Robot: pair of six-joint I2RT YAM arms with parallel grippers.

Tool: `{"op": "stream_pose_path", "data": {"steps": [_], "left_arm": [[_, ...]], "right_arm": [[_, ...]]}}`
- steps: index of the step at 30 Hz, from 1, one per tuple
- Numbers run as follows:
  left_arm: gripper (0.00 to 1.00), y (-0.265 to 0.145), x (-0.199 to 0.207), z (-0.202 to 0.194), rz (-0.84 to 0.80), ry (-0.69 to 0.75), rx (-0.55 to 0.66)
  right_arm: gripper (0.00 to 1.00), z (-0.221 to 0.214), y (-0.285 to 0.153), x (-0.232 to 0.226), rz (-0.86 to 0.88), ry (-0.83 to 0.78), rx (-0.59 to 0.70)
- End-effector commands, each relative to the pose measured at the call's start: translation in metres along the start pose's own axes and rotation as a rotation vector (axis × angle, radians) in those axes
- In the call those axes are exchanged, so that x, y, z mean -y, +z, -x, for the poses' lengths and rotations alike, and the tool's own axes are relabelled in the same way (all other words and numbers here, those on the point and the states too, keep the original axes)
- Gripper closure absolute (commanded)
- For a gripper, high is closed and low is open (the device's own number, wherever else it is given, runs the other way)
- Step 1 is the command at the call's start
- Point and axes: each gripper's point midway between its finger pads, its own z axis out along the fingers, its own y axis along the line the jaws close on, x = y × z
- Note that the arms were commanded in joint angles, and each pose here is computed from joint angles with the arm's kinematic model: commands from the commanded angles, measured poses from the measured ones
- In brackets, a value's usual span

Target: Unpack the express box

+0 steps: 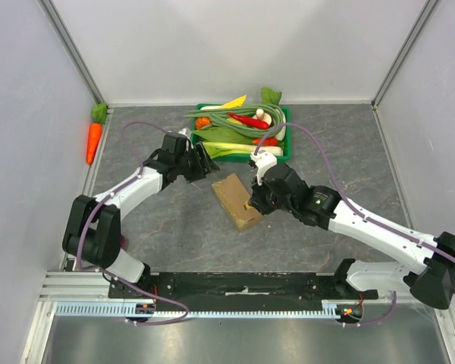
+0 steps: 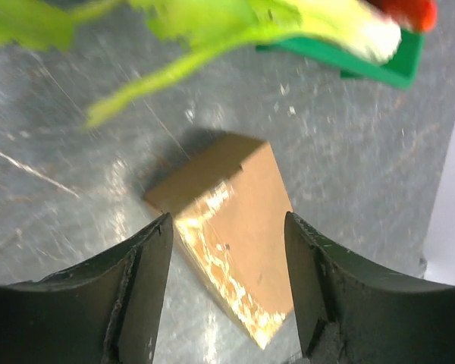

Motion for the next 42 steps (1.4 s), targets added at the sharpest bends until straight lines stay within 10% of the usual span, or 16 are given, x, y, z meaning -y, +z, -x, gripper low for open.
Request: {"op": "stream_pose_path", "data": {"steps": [1, 42], "left_arm": [[0.33, -0.01, 0.013, -0.039, -0.102, 0.043, -0.098], [0.5, 0.014, -0.044, -0.125, 0.146, 0.051, -0.219]], "right_arm": [[1.0, 0.029, 0.015, -0.015, 0.041, -0.031, 0.105], [1.0, -0.002, 0.082, -0.02, -0.007, -0.042, 0.048]]}}
